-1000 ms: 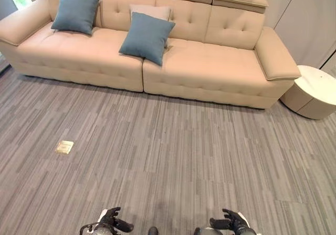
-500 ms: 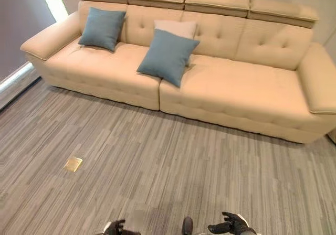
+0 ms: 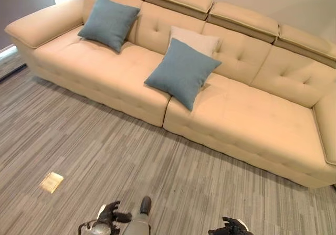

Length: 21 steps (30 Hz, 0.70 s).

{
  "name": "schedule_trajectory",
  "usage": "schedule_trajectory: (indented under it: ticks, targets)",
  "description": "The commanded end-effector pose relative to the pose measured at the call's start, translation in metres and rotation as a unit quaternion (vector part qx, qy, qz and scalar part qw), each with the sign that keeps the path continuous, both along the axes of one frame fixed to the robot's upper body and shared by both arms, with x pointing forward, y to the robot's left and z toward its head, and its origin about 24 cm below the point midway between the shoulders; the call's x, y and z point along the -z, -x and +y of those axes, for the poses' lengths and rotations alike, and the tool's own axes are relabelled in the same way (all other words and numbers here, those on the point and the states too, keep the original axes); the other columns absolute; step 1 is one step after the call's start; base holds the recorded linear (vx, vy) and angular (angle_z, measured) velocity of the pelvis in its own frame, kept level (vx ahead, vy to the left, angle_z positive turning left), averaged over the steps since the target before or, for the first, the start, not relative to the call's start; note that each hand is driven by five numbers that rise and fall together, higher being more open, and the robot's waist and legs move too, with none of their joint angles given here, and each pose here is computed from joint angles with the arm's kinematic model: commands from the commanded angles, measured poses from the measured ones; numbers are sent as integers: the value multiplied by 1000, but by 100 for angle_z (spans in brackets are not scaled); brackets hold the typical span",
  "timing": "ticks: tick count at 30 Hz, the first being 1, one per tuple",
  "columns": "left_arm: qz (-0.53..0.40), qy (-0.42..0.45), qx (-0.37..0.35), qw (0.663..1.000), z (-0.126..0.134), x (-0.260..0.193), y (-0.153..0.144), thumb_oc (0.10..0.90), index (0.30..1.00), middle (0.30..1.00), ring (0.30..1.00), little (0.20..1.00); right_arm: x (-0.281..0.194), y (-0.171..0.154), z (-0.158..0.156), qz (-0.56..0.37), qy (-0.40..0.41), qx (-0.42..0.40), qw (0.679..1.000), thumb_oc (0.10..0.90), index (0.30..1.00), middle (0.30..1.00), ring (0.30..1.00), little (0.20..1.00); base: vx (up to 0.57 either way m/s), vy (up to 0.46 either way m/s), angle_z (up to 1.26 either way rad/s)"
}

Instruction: Pick up all the scattered cushions and arrange them neatly on the sofa.

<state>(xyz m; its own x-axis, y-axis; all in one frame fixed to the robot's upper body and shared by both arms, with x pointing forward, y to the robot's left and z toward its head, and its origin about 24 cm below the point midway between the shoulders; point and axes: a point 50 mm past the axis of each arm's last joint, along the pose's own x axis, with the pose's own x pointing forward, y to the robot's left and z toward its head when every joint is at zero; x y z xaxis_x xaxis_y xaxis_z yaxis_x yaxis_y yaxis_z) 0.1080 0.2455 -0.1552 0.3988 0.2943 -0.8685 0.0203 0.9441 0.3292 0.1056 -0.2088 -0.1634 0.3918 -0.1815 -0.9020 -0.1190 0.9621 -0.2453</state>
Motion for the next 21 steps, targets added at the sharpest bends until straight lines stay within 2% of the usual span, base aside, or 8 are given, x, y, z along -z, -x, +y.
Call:
schedule_trajectory:
  ticks: [1,8,11,15,20,21]
  targets:
    - [52,5,29,998,-12,10,34,800,900,900,900,900,-3,5,-19,5,19,6,1000,800,900,900,900,900,242,175,-8]
    - [0,-23,47,999,2,-2,-1,800,900,900,900,900,-6,-10,-11,-25,13,-11,1000,800,900,900,900,900,383,287,11]
    - [-12,-14,59,998,-5,-2,-8,800,900,900,900,900,-6,-11,-7,-25,10,-21,999,800,900,900,900,900,476,27,55]
    - [1,-6,63,998,-10,1,-2,800,900,900,900,900,-7,-13,-9,-25,14,-23,999,800,900,900,900,900,460,-25,75]
    - [47,2,60,997,-11,8,23,800,900,900,900,900,-10,-20,-12,-39,22,-42,998,800,900,900,900,900,416,-55,44]
    - [66,2,62,996,-12,11,35,800,900,900,900,900,-10,-17,-15,-35,26,-41,998,800,900,900,900,900,551,-126,65]
